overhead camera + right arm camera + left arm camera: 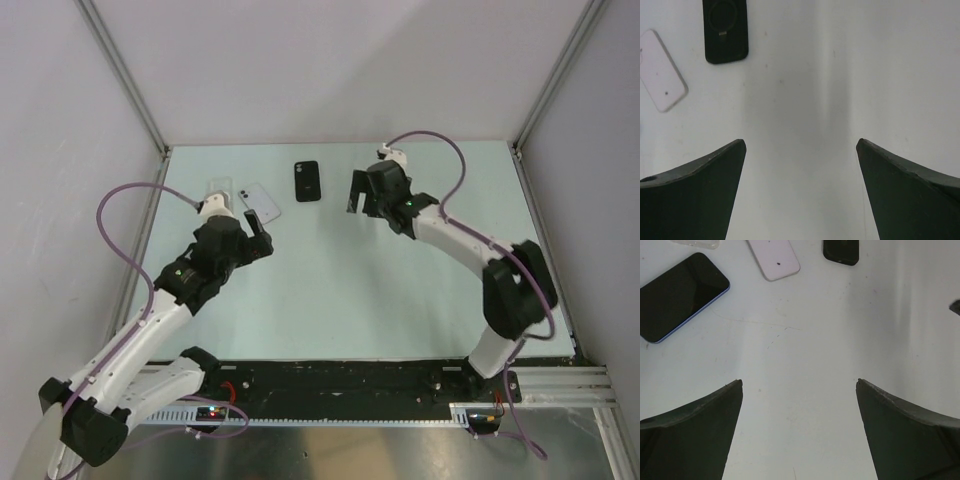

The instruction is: Put the phone into the phone case

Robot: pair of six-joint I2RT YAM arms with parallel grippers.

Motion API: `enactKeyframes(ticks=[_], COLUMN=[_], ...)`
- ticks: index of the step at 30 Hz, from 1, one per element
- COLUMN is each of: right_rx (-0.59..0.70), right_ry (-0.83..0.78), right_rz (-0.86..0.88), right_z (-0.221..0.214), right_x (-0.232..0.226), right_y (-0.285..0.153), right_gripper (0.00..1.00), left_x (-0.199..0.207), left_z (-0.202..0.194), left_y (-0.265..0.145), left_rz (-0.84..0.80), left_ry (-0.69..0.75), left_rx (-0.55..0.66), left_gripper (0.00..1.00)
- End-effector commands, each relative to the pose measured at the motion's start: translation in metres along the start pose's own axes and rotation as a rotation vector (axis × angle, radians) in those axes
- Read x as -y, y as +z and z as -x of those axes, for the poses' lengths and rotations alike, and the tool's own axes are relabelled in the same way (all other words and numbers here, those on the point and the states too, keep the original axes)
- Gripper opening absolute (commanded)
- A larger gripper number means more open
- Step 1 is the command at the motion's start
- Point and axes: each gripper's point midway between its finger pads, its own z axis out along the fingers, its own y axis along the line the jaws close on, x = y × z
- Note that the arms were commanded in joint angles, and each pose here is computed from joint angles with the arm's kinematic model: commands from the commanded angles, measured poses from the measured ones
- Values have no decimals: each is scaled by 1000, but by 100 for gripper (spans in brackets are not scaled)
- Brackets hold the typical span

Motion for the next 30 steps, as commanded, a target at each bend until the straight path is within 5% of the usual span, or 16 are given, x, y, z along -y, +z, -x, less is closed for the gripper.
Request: enactKeyframes(ticks=[1, 16, 30], right_rx=[27, -91, -75], right_ry=[-32, -147, -273], right_rz=[54, 68, 89], right_z=[23, 6, 11], right_x=[-27, -89, -102], right_y=[45, 161, 182], right_gripper=[100, 100, 100], left_x=[6, -5, -13], left_z=[15, 31, 51], left_y=[-9, -21, 16], left_rz=[-42, -33, 95], left_ry=[-51, -38, -122], left_rx=[1, 20, 39], left_gripper=[98, 98, 98])
